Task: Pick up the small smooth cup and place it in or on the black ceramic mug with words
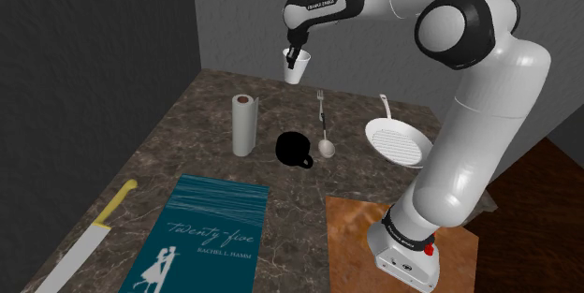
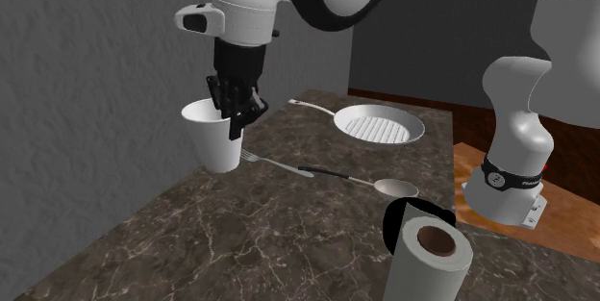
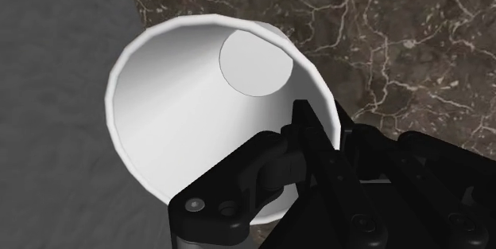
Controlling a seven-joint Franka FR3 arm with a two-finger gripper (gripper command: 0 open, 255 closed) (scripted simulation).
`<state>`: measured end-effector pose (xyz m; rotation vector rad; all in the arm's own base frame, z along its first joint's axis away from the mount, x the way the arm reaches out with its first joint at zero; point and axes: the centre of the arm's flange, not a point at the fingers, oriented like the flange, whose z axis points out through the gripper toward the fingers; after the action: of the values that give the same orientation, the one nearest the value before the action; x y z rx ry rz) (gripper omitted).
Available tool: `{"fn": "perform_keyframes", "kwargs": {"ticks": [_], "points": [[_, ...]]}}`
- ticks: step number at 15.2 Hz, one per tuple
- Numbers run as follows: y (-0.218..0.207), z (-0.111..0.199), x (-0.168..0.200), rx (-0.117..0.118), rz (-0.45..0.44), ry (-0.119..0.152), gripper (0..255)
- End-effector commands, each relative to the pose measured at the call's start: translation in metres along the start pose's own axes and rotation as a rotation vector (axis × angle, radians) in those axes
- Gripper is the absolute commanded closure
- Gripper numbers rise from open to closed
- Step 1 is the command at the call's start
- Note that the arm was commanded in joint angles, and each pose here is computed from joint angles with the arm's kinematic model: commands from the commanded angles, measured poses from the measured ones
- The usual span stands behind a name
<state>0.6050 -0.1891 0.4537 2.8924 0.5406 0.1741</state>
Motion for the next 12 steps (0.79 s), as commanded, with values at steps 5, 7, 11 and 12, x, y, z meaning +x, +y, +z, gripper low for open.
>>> {"fn": "perform_keyframes", "kwargs": {"ticks": [5,7,11,12], "points": [[0.008,-0.031,0.002,0.0,0.0,0.0,255],[0.01,-0.041,0.003,0.0,0.0,0.0,255],[0.015,-0.062,0.004,0.0,0.0,0.0,255],[0.016,-0.067,0.005,0.0,0.0,0.0,255]]}}
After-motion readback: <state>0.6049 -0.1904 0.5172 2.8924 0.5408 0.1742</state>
